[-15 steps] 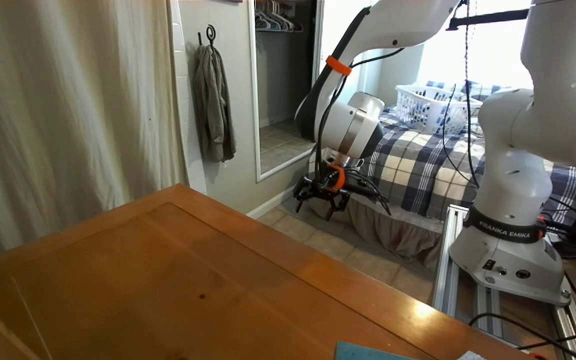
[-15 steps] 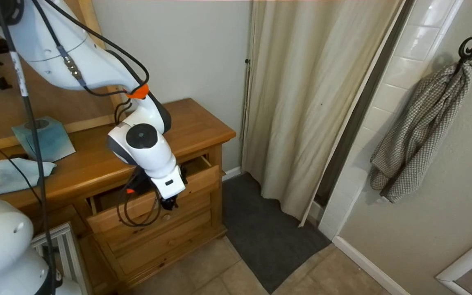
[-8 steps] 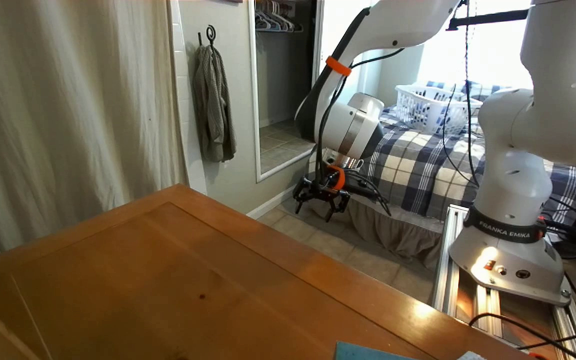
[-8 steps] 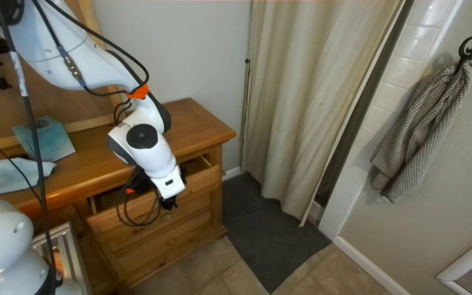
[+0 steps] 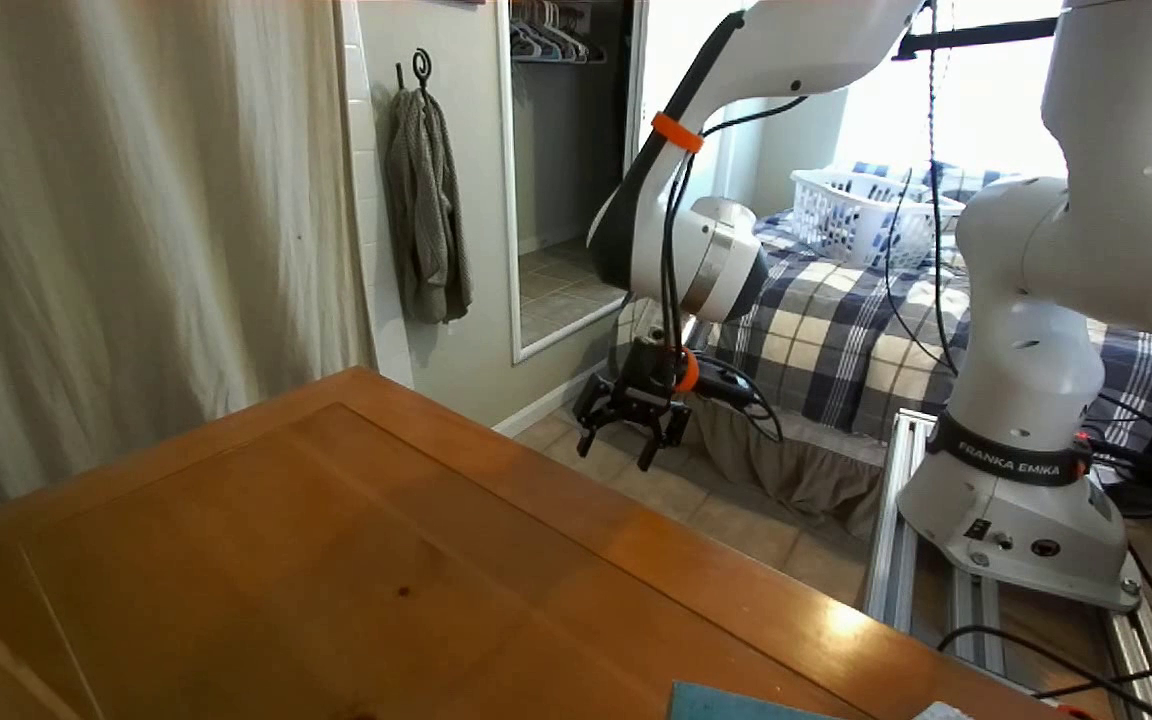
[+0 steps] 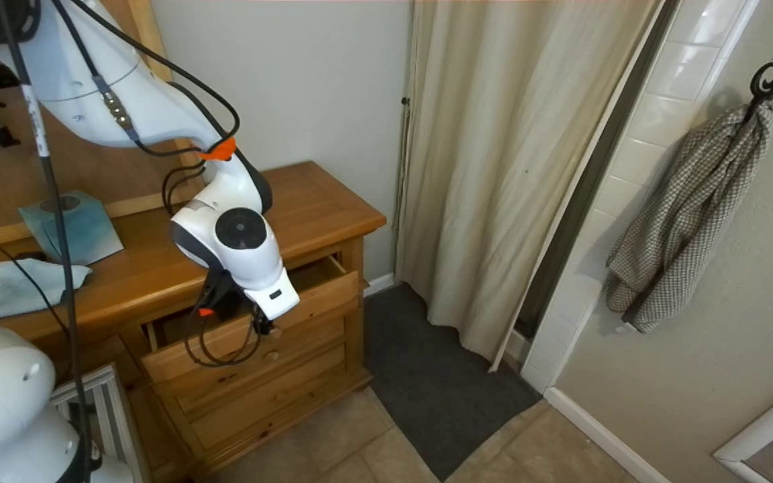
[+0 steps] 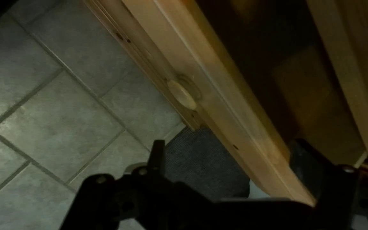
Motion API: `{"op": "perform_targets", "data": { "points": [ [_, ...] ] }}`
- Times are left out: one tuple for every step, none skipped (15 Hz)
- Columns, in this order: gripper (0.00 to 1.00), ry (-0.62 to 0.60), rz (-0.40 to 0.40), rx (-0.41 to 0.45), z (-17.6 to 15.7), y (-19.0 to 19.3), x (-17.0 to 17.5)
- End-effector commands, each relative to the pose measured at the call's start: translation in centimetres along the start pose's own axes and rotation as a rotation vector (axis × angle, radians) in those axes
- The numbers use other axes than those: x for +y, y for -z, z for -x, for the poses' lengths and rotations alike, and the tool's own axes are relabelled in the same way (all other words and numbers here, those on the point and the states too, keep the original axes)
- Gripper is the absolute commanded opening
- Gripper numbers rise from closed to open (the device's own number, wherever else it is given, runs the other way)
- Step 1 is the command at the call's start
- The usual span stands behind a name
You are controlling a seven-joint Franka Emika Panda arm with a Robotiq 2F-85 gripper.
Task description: Open the top drawer
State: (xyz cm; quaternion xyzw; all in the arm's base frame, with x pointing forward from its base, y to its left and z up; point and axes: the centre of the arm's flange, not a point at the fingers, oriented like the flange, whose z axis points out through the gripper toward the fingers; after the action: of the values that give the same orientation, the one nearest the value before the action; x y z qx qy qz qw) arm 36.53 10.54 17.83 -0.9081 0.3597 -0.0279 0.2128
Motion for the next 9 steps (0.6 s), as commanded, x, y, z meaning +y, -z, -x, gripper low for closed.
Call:
{"op": "perform_targets", "data": {
  "points": [
    [1.0, 0.106, 0.008, -0.05, 0.5, -0.4, -0.4],
    [1.0, 0.13, 0.008, -0.055, 0.6, -0.6, -0.5],
    [1.0, 0.152, 0.012, -0.062, 0.7, -0.8, -0.7],
    [1.0, 0.181, 0.015, -0.071, 0.8, -1.0, -0.8],
    [1.0, 0.206, 0.02, -0.076, 0.9, -1.3, -0.9],
    [1.0, 0.227, 0.02, -0.084, 1.0, -1.5, -1.0],
    [1.0, 0.251, 0.024, -0.091, 1.1, -1.8, -1.1],
    [1.0, 0.275, 0.03, -0.1, 1.2, -2.1, -1.2],
    [1.0, 0.281, 0.048, -0.1, 1.3, -2.5, -1.2]
  ]
}}
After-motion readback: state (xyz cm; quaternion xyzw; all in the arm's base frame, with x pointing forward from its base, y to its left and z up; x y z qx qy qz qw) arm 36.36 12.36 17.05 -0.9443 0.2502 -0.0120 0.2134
